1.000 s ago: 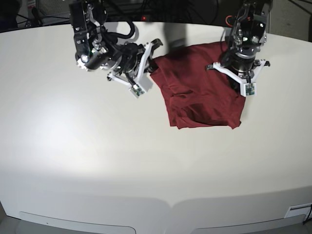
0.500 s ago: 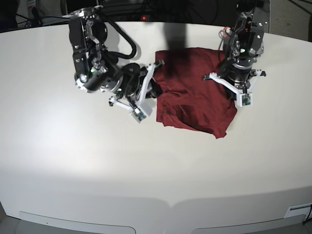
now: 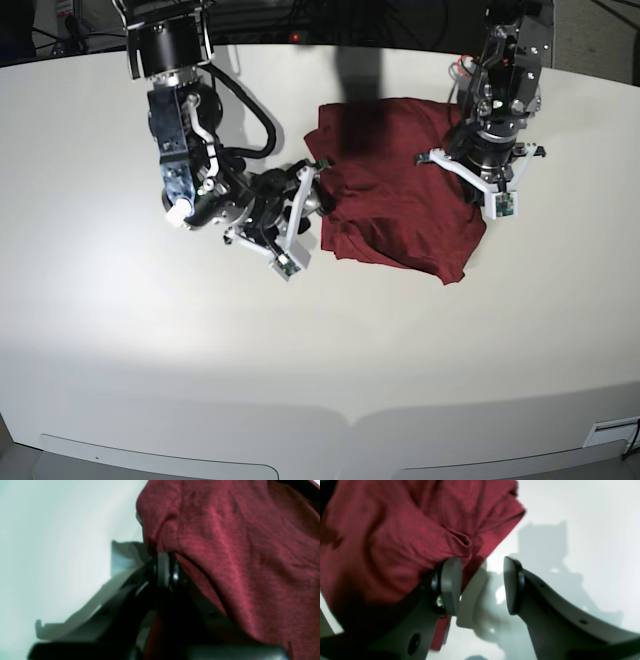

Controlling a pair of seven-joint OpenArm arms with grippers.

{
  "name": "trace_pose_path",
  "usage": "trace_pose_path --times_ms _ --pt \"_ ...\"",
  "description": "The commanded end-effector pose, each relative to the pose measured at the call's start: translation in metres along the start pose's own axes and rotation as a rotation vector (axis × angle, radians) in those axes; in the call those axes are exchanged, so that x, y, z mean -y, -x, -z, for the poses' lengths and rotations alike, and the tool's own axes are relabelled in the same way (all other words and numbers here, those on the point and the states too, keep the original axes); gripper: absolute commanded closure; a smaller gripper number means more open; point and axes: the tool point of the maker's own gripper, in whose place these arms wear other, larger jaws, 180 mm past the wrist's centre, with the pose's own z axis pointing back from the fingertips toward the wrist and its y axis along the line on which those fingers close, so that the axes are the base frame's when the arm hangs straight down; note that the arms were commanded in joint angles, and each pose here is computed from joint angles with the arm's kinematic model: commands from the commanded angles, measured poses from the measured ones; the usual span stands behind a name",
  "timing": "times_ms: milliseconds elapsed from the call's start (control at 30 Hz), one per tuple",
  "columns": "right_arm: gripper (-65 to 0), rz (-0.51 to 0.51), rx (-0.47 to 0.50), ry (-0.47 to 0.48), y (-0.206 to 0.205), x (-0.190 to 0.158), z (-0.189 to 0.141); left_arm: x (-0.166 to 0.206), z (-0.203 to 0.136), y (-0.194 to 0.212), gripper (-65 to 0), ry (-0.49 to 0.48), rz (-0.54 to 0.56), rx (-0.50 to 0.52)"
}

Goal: Fold the T-shirt properly
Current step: 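Tuck and straighten the red square's edge with the right gripper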

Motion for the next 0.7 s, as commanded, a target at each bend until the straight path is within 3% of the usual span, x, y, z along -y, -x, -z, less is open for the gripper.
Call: trace_pose_path --times_ms 0,167,433,667 --pt "-27.8 -0.011 0.073 -0.012 -0.027 0.002 -0.003 0.001 -0.001 -0.008 0.0 0.007 0.003 0.020" --pt "-27.8 0.021 0.081 -0.057 -0.035 -0.001 -0.002 0.001 -0.001 -0.008 0.0 0.007 0.003 0.020" --pt "-27.8 0.122 0.084 -0.234 -0.039 -0.032 -0.008 0.001 -0.001 -0.008 0.0 0.006 0.003 0.020" --pt "-27.8 0.129 0.072 -0.252 -0.037 -0.035 -0.008 0.001 -0.001 -0.007 0.0 0.007 0.003 0.019"
